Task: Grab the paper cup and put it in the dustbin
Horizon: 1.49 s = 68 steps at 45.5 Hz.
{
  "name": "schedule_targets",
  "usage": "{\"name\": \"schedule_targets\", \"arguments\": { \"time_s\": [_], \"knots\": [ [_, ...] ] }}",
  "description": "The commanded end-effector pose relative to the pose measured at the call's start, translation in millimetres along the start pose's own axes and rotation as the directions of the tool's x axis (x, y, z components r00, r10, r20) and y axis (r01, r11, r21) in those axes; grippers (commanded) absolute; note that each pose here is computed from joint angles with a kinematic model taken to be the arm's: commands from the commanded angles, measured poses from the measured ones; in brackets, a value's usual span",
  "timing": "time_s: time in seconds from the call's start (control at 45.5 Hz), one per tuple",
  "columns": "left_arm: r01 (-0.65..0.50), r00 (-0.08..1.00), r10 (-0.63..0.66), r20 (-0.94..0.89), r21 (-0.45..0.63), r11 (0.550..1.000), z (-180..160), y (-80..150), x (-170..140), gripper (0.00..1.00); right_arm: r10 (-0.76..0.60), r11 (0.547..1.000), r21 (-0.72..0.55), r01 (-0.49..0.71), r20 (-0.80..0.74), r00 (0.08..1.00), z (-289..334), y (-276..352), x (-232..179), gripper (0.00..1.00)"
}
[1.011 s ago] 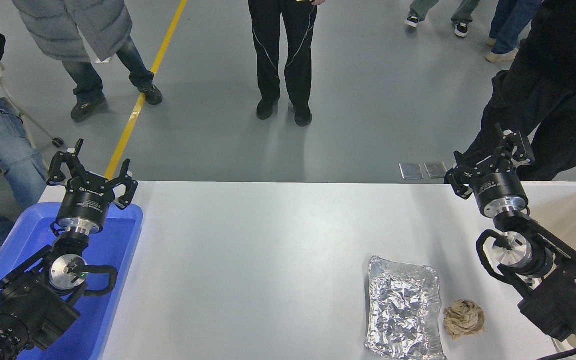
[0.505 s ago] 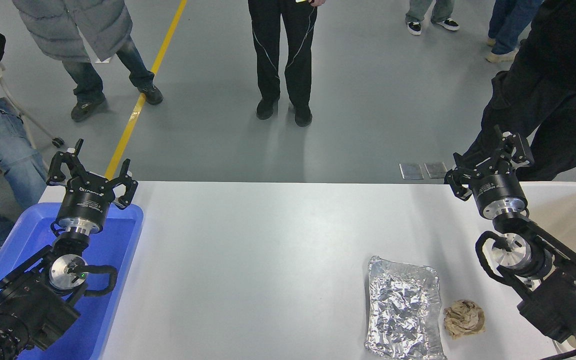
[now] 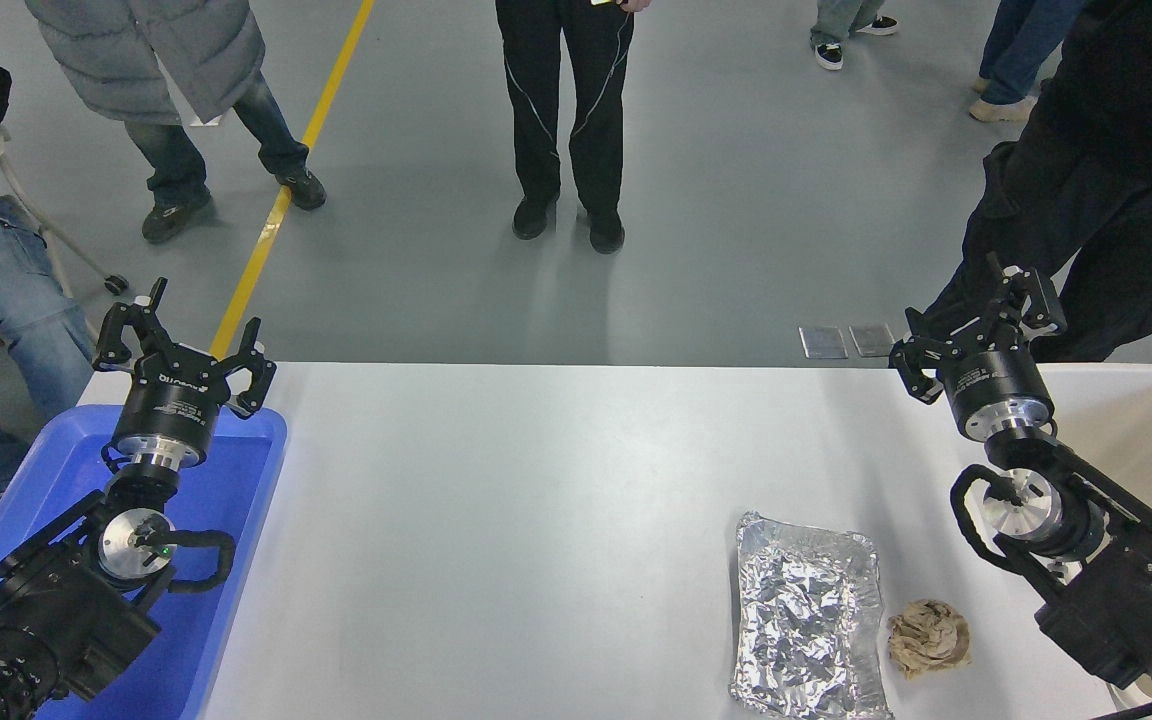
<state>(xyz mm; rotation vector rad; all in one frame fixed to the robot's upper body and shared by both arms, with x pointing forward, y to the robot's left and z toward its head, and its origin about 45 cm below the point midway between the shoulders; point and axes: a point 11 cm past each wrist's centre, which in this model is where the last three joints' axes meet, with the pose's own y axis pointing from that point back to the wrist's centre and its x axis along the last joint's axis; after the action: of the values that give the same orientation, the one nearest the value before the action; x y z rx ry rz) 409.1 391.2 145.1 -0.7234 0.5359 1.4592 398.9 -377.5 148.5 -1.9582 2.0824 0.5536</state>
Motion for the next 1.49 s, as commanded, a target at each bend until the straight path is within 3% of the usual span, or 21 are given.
{"name": "schedule_targets", "arguments": {
  "time_s": [0.0, 0.242, 0.418, 0.593, 0.857, 0.989, 1.143, 1.253, 1.473],
  "knots": [
    [0.001, 1.000, -0.001, -0.002, -0.002, 1.000, 0, 0, 0, 0.98, -0.050, 0.991, -0.128, 0.030, -0.153, 0.987, -21, 17, 20, 1.00],
    [0.002, 1.000, -0.002, -0.003, -0.003, 1.000, 1, 0, 0, 0.98, -0.189, 0.953, -0.299, 0.048, -0.462, 0.866, -56, 18, 33, 1.00],
    [0.003, 1.000, -0.003, -0.003, 0.000, 1.000, 0, 0, -1, 0.98, -0.316, 0.900, -0.435, -0.007, -0.666, 0.676, -77, 18, 39, 1.00],
    [0.005, 1.000, -0.005, -0.003, -0.001, 1.000, 0, -1, -1, 0.98, -0.422, 0.866, -0.499, -0.042, -0.772, 0.476, -111, 6, 21, 1.00],
    [0.004, 1.000, -0.004, -0.003, 0.000, 1.000, 0, 0, 0, 0.98, -0.675, 0.695, -0.717, -0.058, -0.678, 0.290, -123, 18, -34, 1.00],
    [0.004, 1.000, -0.004, -0.002, -0.001, 1.000, 0, 0, 0, 0.98, -0.785, 0.570, -0.811, -0.134, -0.585, 0.205, -160, 37, -46, 1.00],
    [0.003, 1.000, -0.003, -0.003, 0.000, 1.000, 0, 0, 0, 0.98, -0.885, 0.443, -0.881, -0.167, -0.459, 0.074, -178, 47, -88, 1.00],
    [0.002, 1.000, -0.002, -0.002, 0.001, 1.000, 0, 0, 0, 0.98, -0.950, 0.305, -0.930, -0.207, -0.313, 0.006, -188, 67, -122, 1.00],
    [0.002, 1.000, -0.002, -0.002, 0.001, 1.000, 0, 0, 0, 0.98, -0.924, 0.371, -0.894, -0.251, -0.330, -0.191, -230, 75, -165, 1.00]
  ]
}}
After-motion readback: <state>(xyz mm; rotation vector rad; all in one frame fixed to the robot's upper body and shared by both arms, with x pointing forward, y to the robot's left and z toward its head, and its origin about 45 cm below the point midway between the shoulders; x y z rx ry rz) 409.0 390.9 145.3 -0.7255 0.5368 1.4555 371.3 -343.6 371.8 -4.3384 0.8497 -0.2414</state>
